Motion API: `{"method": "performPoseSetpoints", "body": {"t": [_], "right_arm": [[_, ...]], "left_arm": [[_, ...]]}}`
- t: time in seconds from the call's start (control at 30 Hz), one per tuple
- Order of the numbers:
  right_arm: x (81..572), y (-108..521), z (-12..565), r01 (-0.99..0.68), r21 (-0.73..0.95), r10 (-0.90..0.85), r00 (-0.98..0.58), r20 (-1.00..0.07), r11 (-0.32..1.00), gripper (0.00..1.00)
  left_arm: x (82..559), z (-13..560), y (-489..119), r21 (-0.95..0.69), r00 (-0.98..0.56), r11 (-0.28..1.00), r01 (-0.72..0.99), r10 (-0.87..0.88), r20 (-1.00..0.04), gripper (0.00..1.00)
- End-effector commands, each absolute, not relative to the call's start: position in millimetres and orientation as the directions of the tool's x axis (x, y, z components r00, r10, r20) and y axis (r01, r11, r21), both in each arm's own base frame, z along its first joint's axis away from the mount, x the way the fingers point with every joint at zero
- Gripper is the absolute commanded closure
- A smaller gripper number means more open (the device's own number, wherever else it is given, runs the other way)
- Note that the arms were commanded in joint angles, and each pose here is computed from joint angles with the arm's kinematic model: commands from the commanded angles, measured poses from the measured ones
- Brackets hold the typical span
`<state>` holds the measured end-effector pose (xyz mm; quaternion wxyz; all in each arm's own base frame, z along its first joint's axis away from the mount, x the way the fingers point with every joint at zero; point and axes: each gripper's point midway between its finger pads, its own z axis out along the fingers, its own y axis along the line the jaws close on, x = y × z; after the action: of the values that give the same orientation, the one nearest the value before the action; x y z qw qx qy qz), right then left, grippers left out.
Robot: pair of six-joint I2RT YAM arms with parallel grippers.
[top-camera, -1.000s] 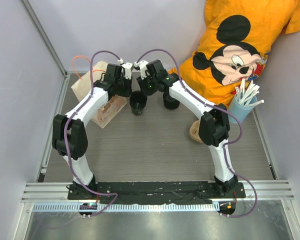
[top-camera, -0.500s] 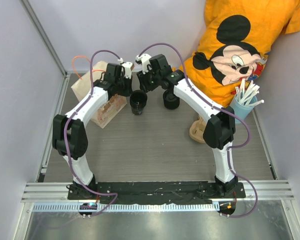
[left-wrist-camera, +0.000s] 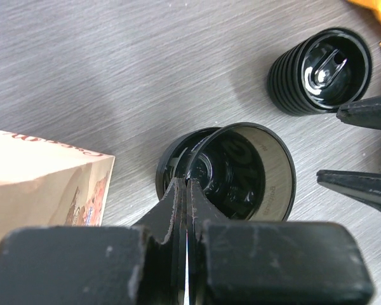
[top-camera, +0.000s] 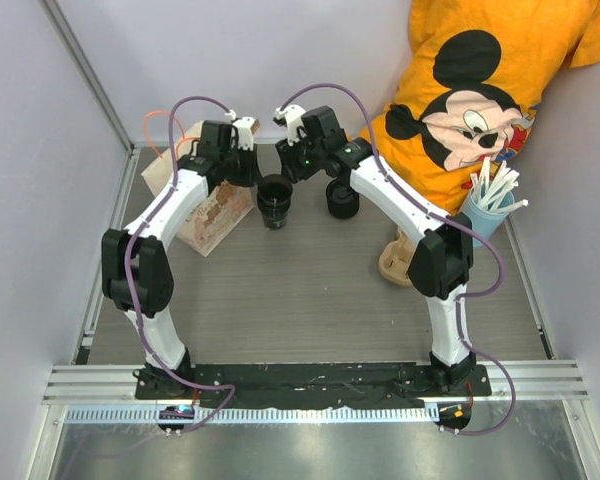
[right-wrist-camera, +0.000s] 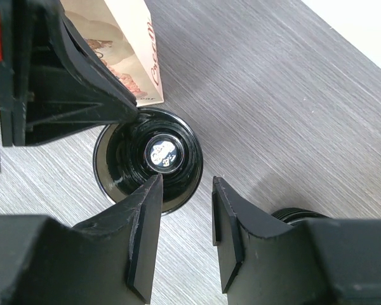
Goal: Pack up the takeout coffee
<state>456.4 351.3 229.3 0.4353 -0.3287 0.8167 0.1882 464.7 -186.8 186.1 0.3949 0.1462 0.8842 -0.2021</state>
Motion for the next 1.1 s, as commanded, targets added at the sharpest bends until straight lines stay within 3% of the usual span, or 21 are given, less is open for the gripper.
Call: {"method": "performPoseSetpoints", "body": {"t": [0.0, 1.07], "right_arm": [[450.7, 344.7, 285.8, -0.699, 0.030, -0.296, -0.341, -0.892, 0.714, 0.58], [452.3, 325.4, 327.9, -0.686, 0.053, -0.224, -0.309, -0.924, 0.726, 0.57]], "left_arm": [[472.9, 213.7, -193.9, -0.286, -0.607, 0.845, 0.452, 0.056, -0.793, 1.00], [473.3, 280.1, -198.8, -0.352, -0.547, 0.794, 0.496, -0.029, -0.836, 1.00]]}}
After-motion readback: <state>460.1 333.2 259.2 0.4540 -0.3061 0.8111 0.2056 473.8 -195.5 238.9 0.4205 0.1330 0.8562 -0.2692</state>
